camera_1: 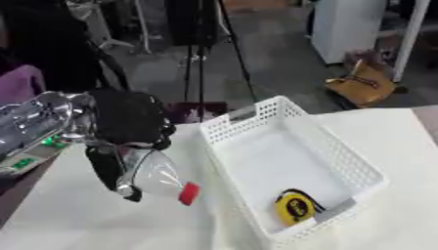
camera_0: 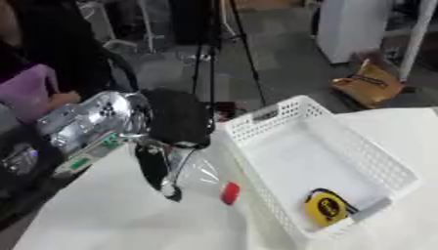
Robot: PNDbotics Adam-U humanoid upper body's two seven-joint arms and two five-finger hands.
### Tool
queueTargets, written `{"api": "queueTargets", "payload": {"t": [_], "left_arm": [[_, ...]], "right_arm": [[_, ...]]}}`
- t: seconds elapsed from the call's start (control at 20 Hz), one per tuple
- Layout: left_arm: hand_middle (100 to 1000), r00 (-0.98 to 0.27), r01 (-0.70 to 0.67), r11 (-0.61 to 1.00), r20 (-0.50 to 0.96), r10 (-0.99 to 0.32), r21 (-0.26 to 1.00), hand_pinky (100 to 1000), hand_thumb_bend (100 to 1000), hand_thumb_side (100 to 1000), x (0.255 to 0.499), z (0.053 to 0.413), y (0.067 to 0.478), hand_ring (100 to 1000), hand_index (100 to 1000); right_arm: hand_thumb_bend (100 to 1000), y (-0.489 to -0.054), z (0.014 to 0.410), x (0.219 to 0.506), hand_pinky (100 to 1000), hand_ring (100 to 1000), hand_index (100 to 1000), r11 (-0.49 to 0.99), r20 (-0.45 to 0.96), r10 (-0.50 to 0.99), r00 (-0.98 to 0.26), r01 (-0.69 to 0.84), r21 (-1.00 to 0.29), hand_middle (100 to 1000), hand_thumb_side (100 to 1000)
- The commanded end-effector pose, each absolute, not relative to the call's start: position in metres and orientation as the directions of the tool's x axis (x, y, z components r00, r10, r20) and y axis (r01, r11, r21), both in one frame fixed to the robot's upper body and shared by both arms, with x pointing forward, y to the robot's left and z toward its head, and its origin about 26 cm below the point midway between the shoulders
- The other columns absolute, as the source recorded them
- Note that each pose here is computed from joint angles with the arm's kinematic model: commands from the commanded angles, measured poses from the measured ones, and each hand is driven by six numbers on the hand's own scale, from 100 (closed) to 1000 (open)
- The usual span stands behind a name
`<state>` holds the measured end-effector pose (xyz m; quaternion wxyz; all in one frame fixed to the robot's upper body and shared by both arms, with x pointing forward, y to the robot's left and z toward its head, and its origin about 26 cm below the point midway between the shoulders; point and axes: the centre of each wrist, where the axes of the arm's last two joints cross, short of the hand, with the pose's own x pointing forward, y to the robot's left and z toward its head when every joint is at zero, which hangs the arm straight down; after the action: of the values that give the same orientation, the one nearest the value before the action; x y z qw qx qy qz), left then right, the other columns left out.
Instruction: Pick up objects on the table and place them in the box.
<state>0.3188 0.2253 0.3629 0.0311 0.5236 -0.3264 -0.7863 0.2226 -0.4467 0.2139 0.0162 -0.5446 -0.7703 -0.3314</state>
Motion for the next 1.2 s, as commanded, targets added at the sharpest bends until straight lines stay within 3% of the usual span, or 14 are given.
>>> {"api": "queueTargets", "payload": {"t": [0.05,0.3,0.45,0.7,1.05,1.2], "left_arm": [[563,-0.399,-0.253,-0.864,-0.86,-0.318,0.436,721,677,564,0.301,0.386,0.233,776,597],[561,-0.343,-0.292,-0.825,-0.858,-0.381,0.483,718,634,498,0.291,0.401,0.229,770,599],[535,-0.325,-0.325,-0.749,-0.812,-0.484,0.577,697,494,385,0.289,0.414,0.223,731,597],[523,-0.331,-0.36,-0.626,-0.722,-0.608,0.692,690,432,359,0.298,0.421,0.215,699,596],[504,-0.317,-0.424,-0.53,-0.668,-0.673,0.735,679,368,298,0.316,0.43,0.195,689,594],[480,-0.333,-0.458,-0.459,-0.625,-0.706,0.762,666,276,273,0.323,0.434,0.183,669,589]], "right_arm": [[100,-0.449,0.227,0.217,725,523,634,0.198,0.331,0.852,-0.406,0.834,0.515,535,476],[100,-0.449,0.226,0.217,725,523,633,0.196,0.333,0.852,-0.405,0.835,0.515,535,476],[100,-0.449,0.226,0.217,725,523,633,0.193,0.336,0.851,-0.404,0.836,0.514,534,475],[100,-0.449,0.225,0.217,725,523,633,0.193,0.339,0.849,-0.405,0.835,0.515,534,476],[100,-0.448,0.223,0.217,725,523,632,0.194,0.343,0.847,-0.407,0.835,0.514,534,477],[100,-0.448,0.223,0.218,726,523,632,0.195,0.345,0.844,-0.411,0.834,0.515,533,478]]}}
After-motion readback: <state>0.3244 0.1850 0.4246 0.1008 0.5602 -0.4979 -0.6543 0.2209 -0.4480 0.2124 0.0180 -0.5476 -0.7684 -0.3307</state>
